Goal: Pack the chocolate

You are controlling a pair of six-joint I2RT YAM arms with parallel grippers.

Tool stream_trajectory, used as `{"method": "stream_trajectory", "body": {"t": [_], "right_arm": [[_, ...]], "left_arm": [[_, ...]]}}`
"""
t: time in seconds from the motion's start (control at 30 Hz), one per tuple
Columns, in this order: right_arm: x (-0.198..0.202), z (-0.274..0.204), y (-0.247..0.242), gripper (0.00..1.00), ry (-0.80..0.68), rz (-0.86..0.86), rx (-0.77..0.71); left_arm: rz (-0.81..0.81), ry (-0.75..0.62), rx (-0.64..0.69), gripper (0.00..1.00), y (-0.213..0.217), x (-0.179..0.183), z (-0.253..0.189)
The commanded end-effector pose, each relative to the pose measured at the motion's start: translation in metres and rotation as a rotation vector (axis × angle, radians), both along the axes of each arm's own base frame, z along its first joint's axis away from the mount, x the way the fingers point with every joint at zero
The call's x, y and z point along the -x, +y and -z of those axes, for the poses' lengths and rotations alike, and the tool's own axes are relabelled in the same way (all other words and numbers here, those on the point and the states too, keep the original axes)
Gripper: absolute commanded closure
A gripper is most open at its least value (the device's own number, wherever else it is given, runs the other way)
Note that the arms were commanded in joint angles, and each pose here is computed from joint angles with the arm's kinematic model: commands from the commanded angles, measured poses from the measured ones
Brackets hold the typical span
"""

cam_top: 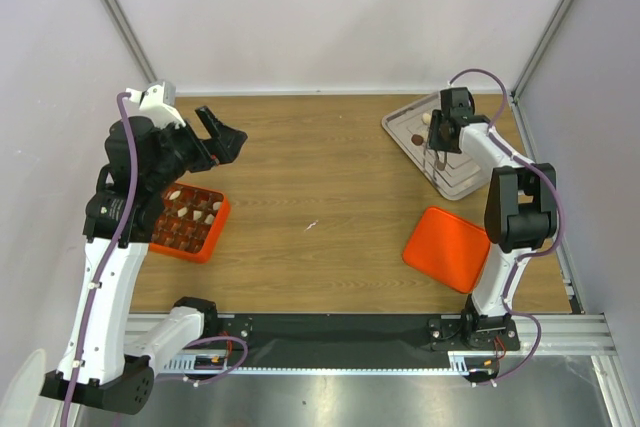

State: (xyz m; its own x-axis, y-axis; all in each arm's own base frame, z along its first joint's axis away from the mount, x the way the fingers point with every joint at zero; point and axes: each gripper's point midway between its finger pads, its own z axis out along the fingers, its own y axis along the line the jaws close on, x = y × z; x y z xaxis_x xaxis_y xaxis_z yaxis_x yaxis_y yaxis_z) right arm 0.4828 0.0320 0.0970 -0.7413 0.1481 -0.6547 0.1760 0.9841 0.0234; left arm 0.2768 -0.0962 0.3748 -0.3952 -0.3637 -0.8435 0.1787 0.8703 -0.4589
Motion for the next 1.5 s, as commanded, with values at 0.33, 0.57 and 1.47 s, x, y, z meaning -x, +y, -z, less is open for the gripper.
{"method": "stream_trajectory", "body": {"t": [0.33,0.57,1.47], "right_arm": [[-0.014,-0.008,-0.013,0.55,-0.053,0.002,0.008],[-0.031,-0.009,-0.007,0.55,-0.087,-0.053,-0.017],[-0.07,0.01,-0.004,0.57,-0.071,-0.084,-0.006]], "left_arm": [[-0.014,-0.038,0.016,0.0,0.002,-0.001,-0.011],[-0.017,-0.042,0.017,0.0,0.002,-0.004,-0.013],[-0.029,-0.027,0.01,0.0,0.002,-0.02,-0.006]]}}
